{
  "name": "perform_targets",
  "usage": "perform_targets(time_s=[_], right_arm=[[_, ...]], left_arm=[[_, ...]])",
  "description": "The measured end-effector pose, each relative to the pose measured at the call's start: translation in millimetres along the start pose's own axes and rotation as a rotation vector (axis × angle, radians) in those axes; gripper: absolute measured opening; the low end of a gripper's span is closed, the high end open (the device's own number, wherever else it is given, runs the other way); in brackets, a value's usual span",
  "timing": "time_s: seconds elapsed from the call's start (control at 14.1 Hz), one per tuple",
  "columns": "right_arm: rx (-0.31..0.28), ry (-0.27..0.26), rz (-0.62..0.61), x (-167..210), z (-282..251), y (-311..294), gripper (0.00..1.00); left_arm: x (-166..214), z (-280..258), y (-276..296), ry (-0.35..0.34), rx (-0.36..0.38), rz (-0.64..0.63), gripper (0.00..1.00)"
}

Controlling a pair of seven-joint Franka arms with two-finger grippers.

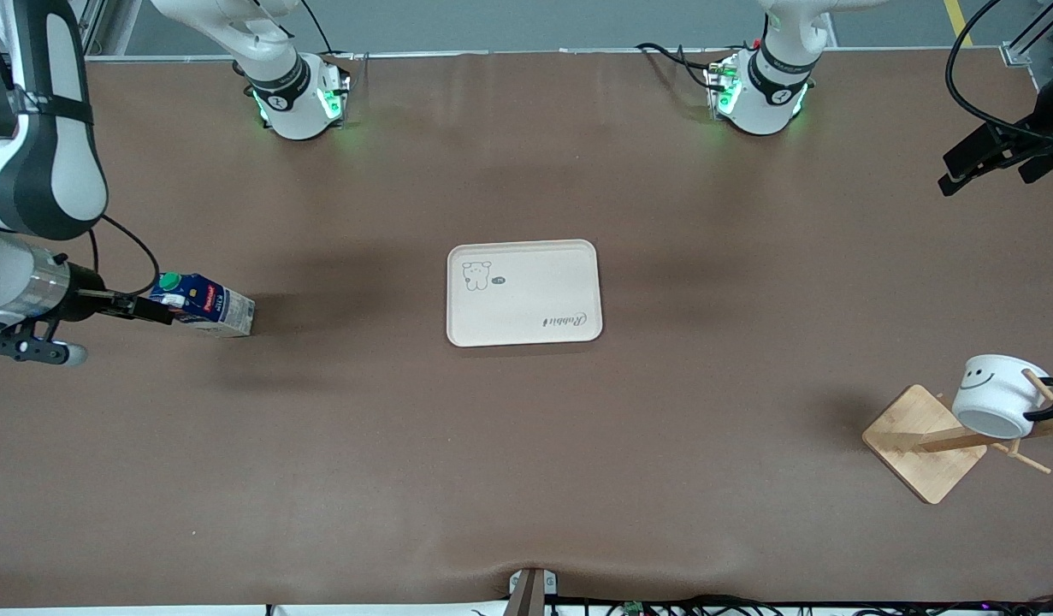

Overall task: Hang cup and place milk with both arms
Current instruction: 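Set the milk carton on the table and open the right gripper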

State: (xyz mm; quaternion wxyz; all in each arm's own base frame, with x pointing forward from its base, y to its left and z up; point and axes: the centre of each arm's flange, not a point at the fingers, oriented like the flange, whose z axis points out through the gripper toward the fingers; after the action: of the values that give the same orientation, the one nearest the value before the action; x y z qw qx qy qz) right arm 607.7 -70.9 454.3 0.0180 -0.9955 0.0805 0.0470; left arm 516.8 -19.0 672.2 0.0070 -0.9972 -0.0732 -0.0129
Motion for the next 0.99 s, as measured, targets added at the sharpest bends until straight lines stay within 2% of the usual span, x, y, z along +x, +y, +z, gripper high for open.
perform_targets(time_s=[0.35, 0.5, 0.71, 0.99], right_arm=[[0.003, 0.051, -0.059, -13, -136, -28, 1.0], [0.002, 0.069, -0.076, -18, -156, -35, 1.0], [-0.003, 0.051, -0.115, -25, -160, -38, 1.0], [0.004, 0.085, -0.16, -65, -197, -24, 1.0]], left_arm=[[1, 1, 0, -0.002, 0.0, 0.0, 1.0], [1, 1, 1, -0.001, 0.0, -0.001, 1.0], [0, 0, 5, 0.0, 0.0, -0.018, 1.0], [0, 0, 6, 0.001, -0.001, -0.022, 1.0]])
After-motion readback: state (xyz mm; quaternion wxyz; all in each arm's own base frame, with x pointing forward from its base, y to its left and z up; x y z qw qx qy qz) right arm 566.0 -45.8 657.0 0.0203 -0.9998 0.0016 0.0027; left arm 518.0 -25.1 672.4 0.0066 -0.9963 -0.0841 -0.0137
